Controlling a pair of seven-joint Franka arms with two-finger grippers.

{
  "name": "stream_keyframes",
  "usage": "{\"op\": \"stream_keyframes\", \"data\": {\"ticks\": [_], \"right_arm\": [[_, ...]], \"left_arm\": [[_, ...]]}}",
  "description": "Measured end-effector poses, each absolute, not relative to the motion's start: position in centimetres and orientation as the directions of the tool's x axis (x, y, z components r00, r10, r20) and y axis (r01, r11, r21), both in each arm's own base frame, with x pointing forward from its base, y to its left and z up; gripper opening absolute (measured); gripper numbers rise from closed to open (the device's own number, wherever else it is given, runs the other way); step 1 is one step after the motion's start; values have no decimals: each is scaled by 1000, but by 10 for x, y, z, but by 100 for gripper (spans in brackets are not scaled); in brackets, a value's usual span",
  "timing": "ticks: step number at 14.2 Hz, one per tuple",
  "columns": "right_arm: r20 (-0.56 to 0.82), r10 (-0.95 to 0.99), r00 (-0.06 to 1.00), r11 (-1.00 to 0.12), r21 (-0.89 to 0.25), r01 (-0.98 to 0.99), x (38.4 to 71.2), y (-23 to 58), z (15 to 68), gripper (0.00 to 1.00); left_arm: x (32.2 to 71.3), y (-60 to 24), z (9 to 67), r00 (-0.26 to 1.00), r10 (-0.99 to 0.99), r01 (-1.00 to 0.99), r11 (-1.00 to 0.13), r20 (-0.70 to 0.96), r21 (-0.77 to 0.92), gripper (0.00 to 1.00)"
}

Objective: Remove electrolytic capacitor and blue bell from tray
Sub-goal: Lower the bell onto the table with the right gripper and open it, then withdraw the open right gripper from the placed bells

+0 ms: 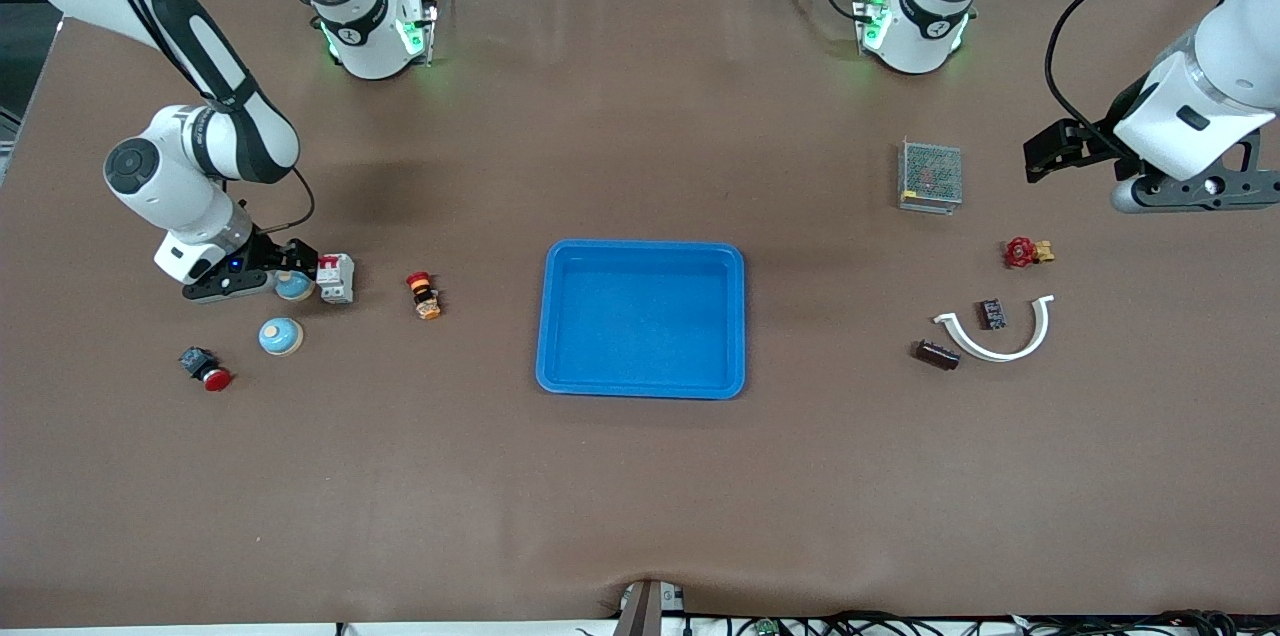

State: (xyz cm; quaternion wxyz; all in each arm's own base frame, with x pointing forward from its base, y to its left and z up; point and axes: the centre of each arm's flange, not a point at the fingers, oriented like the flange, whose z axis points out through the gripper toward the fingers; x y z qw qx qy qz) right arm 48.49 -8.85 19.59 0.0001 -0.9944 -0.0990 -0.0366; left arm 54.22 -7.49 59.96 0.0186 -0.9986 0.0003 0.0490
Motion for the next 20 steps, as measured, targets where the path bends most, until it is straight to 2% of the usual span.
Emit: {"op": "stream_keyframes", "data": {"ticks": [6, 8, 12, 15, 20], "right_arm": [[28, 200, 980, -980, 8, 199, 493, -91, 217, 100], [-4, 172, 985, -985, -22, 172, 503, -87, 234, 100], [-75, 135, 988, -984, -131, 124, 547, -70, 312, 100], [-81, 116, 990, -984, -145, 103, 576, -51, 365, 100], [-51, 46, 998, -988, -149, 37, 612, -7, 392, 100]], "left_arm": [[542, -75, 602, 996, 1, -2, -999, -92, -37, 100], [542, -75, 603, 996, 1, -2, -999, -90, -37, 100], [539, -75, 608, 997, 1, -2, -999, -81, -38, 100], [536, -75, 614, 997, 2, -1, -999, -73, -39, 100], [535, -74, 617, 998, 5, 3, -999, -66, -39, 100]]}}
